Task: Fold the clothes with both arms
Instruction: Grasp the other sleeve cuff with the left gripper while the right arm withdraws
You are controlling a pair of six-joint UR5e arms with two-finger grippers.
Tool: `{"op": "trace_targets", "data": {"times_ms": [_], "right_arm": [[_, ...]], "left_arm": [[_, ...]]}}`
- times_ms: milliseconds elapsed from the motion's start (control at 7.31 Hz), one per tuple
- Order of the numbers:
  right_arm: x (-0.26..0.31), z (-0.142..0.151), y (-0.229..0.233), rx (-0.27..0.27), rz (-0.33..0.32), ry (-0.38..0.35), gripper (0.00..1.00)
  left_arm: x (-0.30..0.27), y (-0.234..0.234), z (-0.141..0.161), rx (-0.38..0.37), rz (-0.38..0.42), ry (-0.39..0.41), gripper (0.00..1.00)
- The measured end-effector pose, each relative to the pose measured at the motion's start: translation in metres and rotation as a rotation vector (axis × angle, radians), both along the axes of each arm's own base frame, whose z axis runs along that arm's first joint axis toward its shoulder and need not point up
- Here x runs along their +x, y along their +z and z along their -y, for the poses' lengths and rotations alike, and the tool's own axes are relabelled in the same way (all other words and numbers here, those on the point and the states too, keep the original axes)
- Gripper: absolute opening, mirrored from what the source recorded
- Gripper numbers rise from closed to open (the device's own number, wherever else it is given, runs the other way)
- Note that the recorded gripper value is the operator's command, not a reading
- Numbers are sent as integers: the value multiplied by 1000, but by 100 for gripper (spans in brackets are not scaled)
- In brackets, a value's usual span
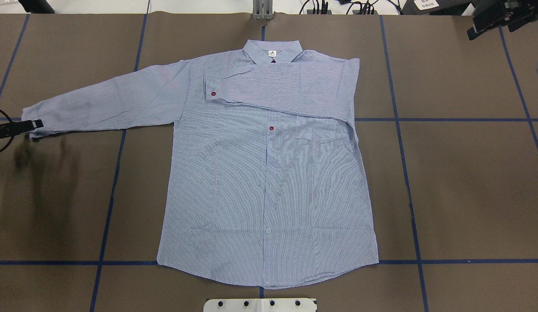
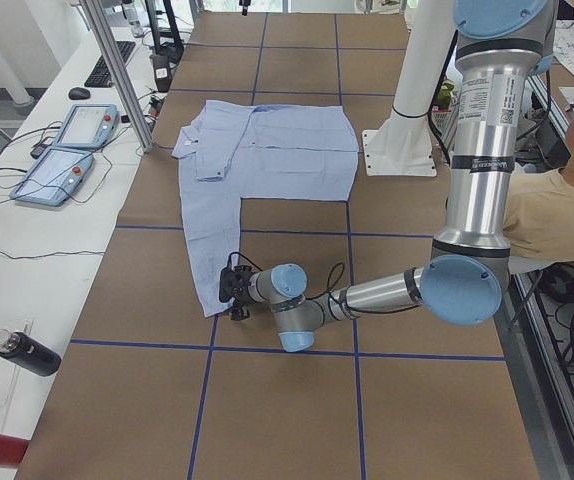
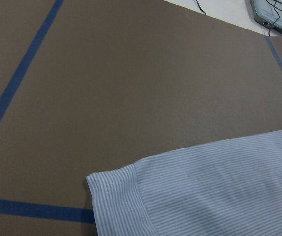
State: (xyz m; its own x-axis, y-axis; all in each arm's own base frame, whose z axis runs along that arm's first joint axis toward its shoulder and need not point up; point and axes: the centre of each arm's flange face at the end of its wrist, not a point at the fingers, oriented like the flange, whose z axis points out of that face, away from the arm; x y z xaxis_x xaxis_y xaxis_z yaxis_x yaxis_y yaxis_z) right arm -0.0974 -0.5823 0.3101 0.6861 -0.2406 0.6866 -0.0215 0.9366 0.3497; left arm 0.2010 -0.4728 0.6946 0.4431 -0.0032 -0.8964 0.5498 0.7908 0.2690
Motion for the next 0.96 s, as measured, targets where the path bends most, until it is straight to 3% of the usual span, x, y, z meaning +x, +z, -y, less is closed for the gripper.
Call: {"op": "trace_targets", "data": {"times_ms": [411,548,684,958], "right_arm": [[1,-1,-2,4,1,0,100],[1,-1,-2,5,1,0,100],[1,-1,-2,6,1,1,100],[0,0,-4,9,1,1,100]], "left_arm": [[3,3,-3,-1,-1,8,50],[4,4,-3,-4,0,10,15],[4,4,-2,-4,0,10,0],[2,2,-4,10,-4,16,0]]}}
